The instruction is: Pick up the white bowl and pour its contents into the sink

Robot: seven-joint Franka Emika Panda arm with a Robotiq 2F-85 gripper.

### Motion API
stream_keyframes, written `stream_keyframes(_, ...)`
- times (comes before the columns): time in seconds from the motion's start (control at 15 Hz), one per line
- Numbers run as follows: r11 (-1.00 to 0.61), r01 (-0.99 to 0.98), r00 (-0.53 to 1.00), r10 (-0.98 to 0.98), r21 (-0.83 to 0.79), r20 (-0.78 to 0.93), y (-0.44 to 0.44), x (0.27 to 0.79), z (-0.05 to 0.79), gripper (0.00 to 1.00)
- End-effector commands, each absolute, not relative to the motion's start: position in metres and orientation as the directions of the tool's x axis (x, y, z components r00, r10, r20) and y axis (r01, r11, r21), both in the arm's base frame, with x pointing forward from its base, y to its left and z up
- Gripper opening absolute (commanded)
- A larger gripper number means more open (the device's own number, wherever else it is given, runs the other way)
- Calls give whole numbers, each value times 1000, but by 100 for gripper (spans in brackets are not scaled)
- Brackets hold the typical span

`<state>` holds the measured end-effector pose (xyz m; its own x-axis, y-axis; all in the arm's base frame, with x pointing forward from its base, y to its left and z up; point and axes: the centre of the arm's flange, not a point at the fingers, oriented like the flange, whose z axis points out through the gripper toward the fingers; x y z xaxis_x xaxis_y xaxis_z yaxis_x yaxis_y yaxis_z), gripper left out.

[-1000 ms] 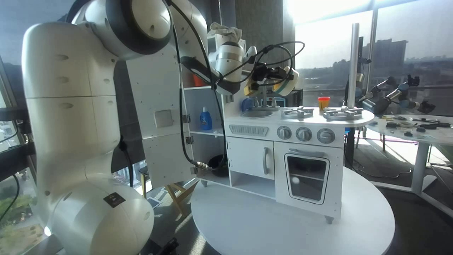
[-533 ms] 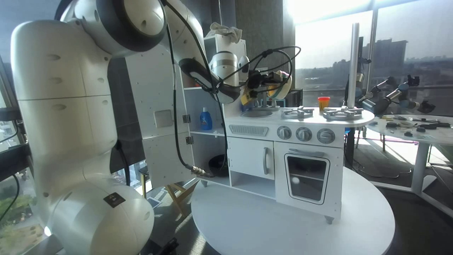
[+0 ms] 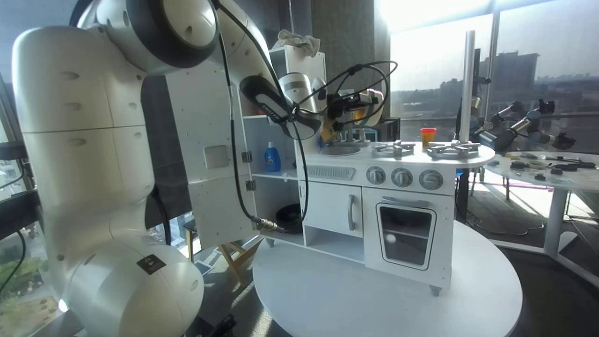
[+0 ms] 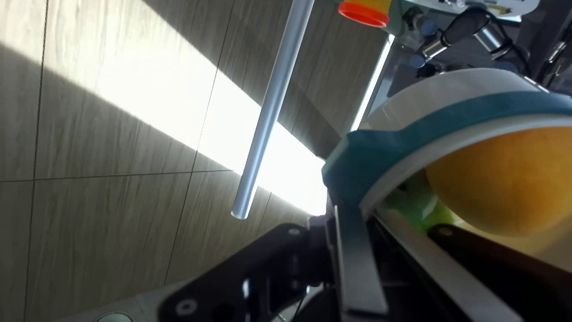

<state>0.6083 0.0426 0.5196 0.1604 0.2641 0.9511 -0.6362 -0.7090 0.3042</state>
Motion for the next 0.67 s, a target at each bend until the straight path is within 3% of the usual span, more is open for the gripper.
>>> stream_keyframes(0.0,-698,-660,48,330,278,943,46,594,534,8)
stream_keyframes(0.33,-754,-542,155,344,371,926,58,580,508,8)
stream_keyframes(0.6,-743,-519,121,425,422,897,66,571,487,8)
